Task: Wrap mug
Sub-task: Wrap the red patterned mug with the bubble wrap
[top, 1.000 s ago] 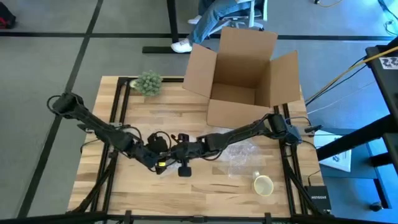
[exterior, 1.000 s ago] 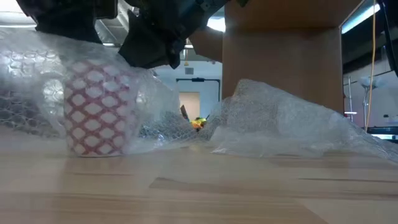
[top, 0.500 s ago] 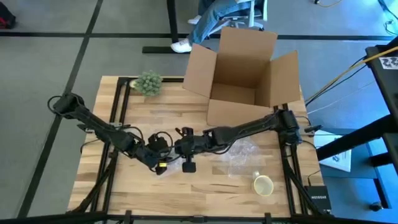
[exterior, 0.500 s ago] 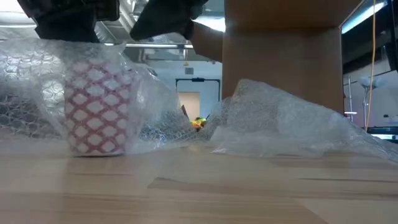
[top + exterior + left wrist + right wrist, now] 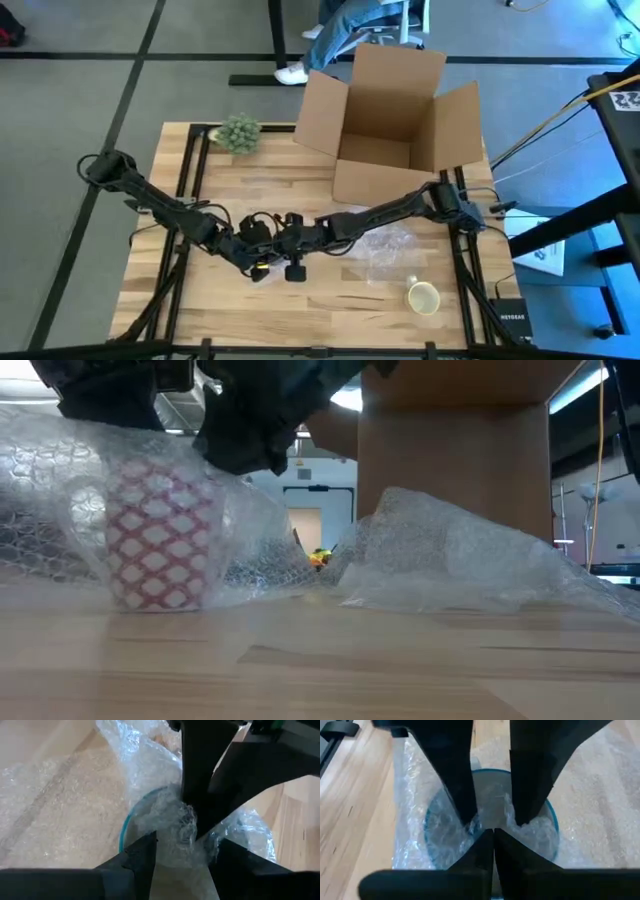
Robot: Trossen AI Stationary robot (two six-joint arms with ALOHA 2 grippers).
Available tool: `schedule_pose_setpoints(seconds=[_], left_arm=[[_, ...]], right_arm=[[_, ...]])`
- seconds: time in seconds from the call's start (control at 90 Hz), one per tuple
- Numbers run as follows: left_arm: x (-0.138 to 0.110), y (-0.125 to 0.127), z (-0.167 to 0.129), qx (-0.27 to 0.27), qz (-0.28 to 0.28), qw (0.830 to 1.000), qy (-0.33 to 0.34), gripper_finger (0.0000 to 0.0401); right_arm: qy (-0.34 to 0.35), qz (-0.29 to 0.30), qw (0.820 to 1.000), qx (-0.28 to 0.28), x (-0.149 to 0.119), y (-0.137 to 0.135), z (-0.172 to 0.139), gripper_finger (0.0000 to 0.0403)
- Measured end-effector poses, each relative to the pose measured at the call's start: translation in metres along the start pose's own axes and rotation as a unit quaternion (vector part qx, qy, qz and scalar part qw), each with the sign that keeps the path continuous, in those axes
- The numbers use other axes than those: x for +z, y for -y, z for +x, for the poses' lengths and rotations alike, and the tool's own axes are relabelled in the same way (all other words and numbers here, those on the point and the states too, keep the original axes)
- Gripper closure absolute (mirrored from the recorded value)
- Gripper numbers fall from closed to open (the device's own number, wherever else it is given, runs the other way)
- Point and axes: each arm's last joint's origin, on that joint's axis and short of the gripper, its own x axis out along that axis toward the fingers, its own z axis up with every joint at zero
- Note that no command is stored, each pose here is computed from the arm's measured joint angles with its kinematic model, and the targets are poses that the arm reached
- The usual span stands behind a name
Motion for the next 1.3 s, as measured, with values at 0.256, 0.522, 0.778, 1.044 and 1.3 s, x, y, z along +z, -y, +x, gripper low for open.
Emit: schedule_pose_setpoints(seconds=[0.256, 0.522, 0.778, 1.044, 1.3], left_arm=[[0.023, 0.004, -0.04, -0.016, -0.002, 1.0, -0.006, 0.0255], [0.02, 0.022, -0.048, -0.091, -0.024, 0.995, -0.017, 0.0255], [0.011, 0.024, -0.019, -0.011, -0.01, 1.0, -0.021, 0.0255], [0.015, 0.009, -0.003, 0.057, -0.014, 0.998, -0.03, 0.0255], [0.011, 0.011, 0.013, 0.08, 0.002, 0.996, -0.044, 0.0255]], right_arm=[[0.005, 0.001, 1.0, 0.0, 0.001, 0.0, -0.001, 0.0402], [0.005, 0.001, 1.0, -0.002, 0.001, 0.001, -0.001, 0.0402], [0.004, -0.001, 1.0, -0.002, 0.0, 0.0, -0.001, 0.0402], [0.002, -0.003, 1.0, -0.002, 0.0, -0.001, -0.001, 0.0402], [-0.003, -0.005, 1.0, -0.002, 0.001, -0.001, -0.006, 0.0402]])
